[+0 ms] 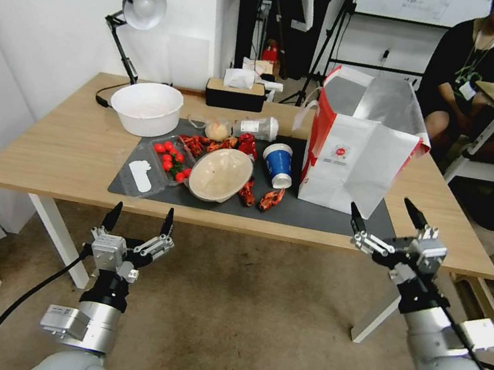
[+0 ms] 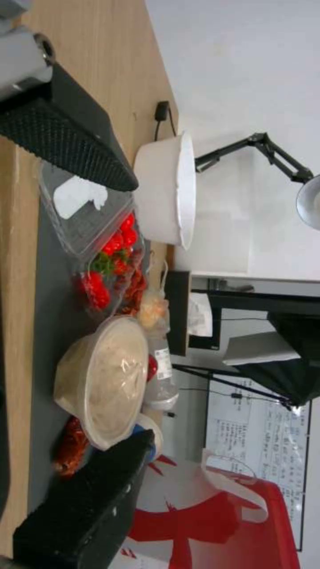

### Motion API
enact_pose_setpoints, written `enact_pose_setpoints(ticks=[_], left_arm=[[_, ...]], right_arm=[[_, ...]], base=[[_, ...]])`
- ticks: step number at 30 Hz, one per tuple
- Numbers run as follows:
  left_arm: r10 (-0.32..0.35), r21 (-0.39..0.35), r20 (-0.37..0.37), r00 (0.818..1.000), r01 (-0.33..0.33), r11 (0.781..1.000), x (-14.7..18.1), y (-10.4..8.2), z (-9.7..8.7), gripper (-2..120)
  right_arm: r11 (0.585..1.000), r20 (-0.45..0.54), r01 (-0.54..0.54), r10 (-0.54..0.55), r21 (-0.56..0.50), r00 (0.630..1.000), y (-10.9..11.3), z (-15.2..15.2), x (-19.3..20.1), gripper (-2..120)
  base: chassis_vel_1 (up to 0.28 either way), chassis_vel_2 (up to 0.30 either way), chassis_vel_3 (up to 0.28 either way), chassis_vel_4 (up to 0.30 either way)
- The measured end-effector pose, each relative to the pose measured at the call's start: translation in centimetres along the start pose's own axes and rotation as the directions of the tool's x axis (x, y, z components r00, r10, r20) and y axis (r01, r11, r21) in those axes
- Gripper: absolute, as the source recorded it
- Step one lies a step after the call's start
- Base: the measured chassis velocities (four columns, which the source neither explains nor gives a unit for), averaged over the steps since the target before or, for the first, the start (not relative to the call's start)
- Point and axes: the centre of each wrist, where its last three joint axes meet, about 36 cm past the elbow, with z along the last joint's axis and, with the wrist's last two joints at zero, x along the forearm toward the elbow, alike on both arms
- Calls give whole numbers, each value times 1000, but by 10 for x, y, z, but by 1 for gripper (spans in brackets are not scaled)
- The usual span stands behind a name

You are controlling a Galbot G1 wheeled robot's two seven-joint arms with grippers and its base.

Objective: Pick up the food delivery bag from the floor and place it on the table.

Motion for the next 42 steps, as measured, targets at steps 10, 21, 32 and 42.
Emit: enact_pose_setpoints(ticks=[10,21,32,42], left_arm=[[0,1,-2,1000,0,1000,0,1,4,100],[0,2,-6,1000,0,1000,-1,1,9,100],[2,5,-7,1000,-2,1000,-2,1,12,100],[3,6,-8,1000,-3,1000,-2,1,12,100]], right_arm=[[997,-74,-71,70,-11,995,11,28,23,100],[993,-112,-114,111,-19,987,20,52,37,100],[992,-120,-127,124,-18,985,20,56,38,100],[992,-119,-125,122,-17,985,20,56,36,100]], base=[[0,0,0,0],[0,0,0,0],[0,0,0,0],[0,0,0,0]])
